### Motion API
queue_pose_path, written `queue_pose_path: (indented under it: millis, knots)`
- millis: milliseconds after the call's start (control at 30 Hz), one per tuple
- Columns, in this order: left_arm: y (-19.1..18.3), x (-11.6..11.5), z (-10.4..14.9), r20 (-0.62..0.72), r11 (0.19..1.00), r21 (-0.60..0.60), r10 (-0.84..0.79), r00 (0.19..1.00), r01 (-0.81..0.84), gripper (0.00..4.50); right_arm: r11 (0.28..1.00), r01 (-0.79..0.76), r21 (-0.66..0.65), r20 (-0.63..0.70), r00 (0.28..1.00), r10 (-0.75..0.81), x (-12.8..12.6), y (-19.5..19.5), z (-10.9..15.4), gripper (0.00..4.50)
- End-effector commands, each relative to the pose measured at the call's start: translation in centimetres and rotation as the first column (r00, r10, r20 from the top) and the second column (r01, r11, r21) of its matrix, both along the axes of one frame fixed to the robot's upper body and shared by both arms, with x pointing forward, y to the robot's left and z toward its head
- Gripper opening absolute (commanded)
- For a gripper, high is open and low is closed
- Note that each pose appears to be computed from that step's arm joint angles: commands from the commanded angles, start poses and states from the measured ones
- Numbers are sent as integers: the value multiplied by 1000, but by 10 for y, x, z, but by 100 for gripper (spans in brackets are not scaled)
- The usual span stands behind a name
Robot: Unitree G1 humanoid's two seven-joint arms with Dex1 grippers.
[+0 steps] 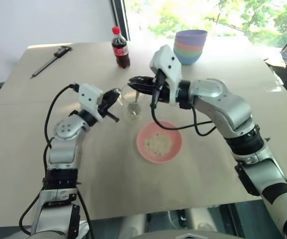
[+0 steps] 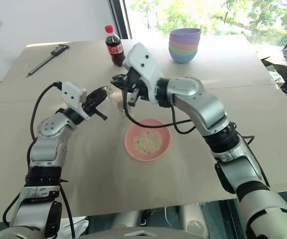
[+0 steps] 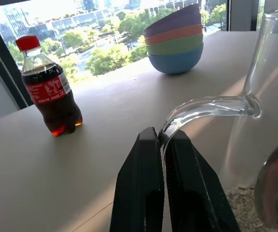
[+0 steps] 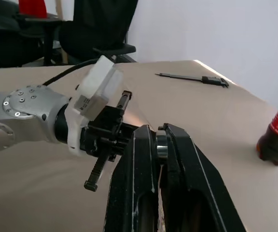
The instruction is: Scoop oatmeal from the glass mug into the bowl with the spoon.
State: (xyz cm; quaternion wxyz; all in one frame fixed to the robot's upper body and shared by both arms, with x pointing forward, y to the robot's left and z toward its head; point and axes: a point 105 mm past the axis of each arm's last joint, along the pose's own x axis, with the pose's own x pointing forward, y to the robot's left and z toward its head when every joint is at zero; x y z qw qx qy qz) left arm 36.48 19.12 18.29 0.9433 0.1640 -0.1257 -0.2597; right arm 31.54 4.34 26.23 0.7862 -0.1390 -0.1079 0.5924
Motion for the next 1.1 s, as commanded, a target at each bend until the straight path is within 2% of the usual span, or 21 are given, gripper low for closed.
queue_pose_path:
  millis: [33,233,333,467,633,767,867,1100]
  knots:
    - [-7,-2,19,93,1000,29,-16,996,13,1,999,-34,11,18,999,33,-5,5,4,0]
    - [-12,-4,24,101,1000,5,-20,995,19,1,999,-49,-9,-6,999,49,-7,10,-11,0]
    - [-15,-5,25,88,999,3,-36,995,36,1,998,-60,-21,34,998,61,-9,11,-14,0]
    - [-15,-7,20,46,998,19,-59,997,58,1,999,-49,-14,125,991,51,-6,9,-3,0]
    - [-14,-8,17,35,998,33,-59,998,58,1,999,-32,-5,139,990,33,-1,5,2,0]
    - [-14,-8,20,50,998,42,-59,997,57,1,998,-26,-59,51,998,29,1,2,-19,0]
    - [-15,-8,21,59,997,54,-59,997,55,1,997,-32,-65,-98,995,26,-1,1,-32,0]
    - [-14,-7,20,74,997,68,-47,996,42,1,1000,23,-21,-371,928,-30,1,-6,-34,0]
